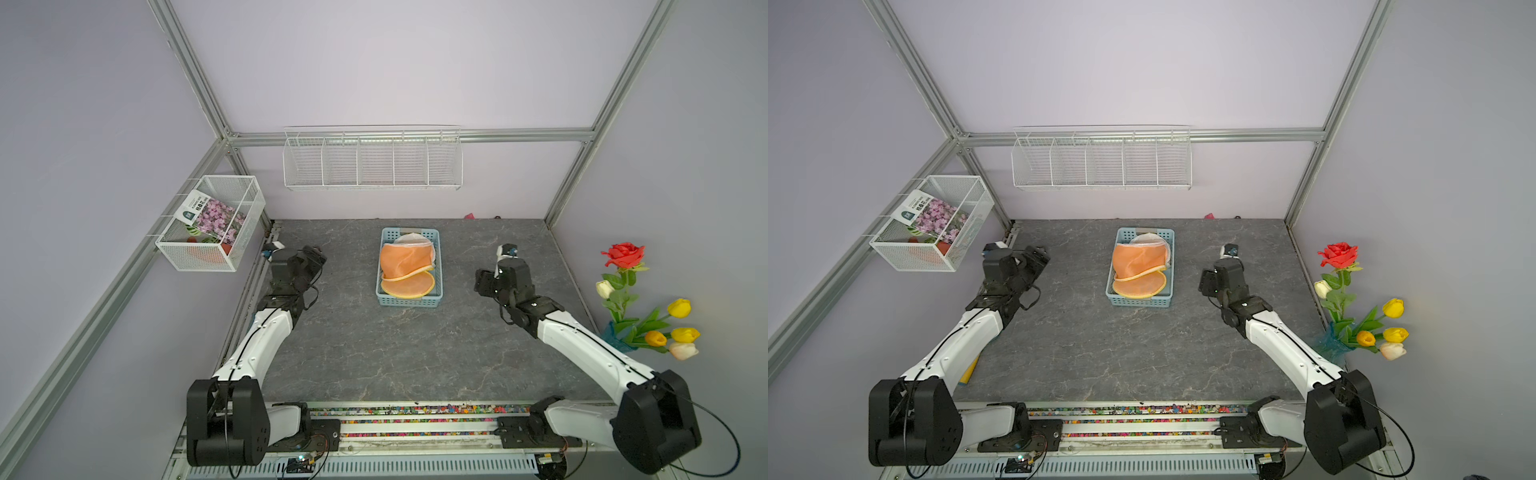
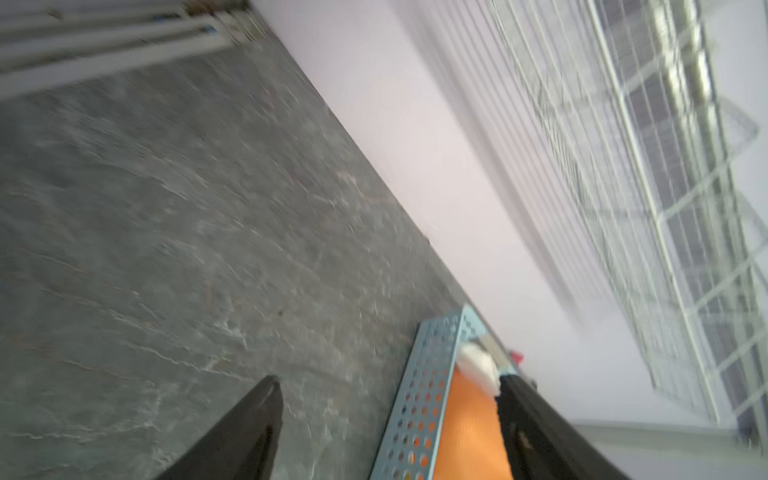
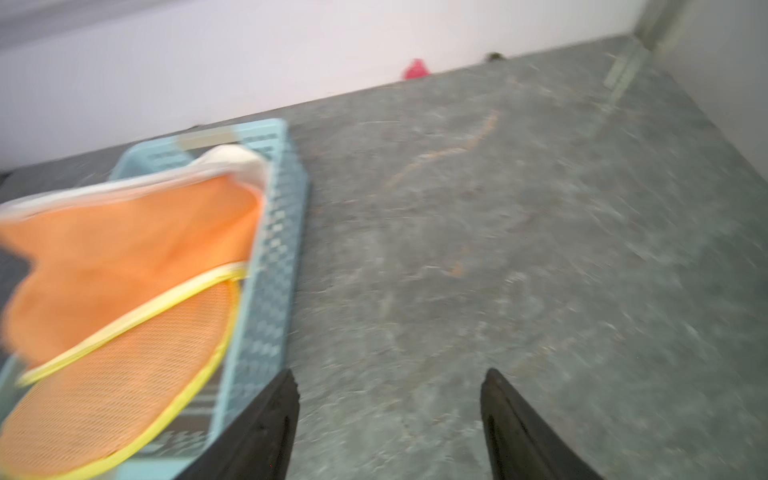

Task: Turn the laundry bag inside out
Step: Pick up the laundry bag and place it in the bin.

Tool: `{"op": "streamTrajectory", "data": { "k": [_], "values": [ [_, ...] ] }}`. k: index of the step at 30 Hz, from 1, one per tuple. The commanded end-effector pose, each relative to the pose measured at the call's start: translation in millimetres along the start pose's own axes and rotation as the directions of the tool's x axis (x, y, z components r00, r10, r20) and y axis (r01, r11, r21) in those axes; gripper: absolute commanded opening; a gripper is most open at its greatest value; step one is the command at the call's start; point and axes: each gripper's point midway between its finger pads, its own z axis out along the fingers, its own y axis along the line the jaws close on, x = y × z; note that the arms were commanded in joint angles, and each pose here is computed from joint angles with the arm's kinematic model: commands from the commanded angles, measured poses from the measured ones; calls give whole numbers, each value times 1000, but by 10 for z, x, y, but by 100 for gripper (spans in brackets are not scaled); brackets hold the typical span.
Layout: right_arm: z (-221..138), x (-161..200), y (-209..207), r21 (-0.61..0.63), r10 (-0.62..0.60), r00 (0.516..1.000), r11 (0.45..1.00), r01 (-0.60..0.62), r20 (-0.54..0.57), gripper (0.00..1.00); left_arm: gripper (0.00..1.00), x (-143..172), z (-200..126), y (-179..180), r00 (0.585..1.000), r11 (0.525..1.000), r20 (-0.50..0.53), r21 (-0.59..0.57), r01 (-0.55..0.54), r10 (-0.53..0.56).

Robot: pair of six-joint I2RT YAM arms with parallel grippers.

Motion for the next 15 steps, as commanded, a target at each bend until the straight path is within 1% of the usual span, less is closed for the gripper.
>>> {"op": "streamTrajectory", "data": {
  "k": [1,2,3,6,10,11,13,15],
  "values": [
    [33,14,298,-80,-205,978,976,202,-45,71,75,574,19,-286,954,995,-285,76,-70,89],
    [83,-15,403,-101,-255,966,963,249,-50,70,73,697,9,-295,937,994,-336,86,-75,99],
    [135,-75,503,-118,-292,955,951,284,-52,68,73,806,-21,-280,920,994,-380,84,-70,97],
    [300,-199,784,-189,-373,926,915,357,-58,66,72,1021,-175,-261,883,991,-456,115,-67,113],
    [503,-346,1215,-288,-472,881,846,449,-12,66,73,1197,-458,-221,857,983,-486,143,-116,172],
    [535,-356,1294,-299,-494,869,829,472,1,67,73,1220,-514,-214,853,980,-486,147,-134,189],
    [617,-375,1499,-319,-559,828,778,541,44,68,74,1276,-655,-199,841,974,-496,166,-152,215],
    [700,-376,1652,-345,-582,810,748,567,68,68,74,1314,-774,-190,830,971,-508,180,-158,229]
  ]
}}
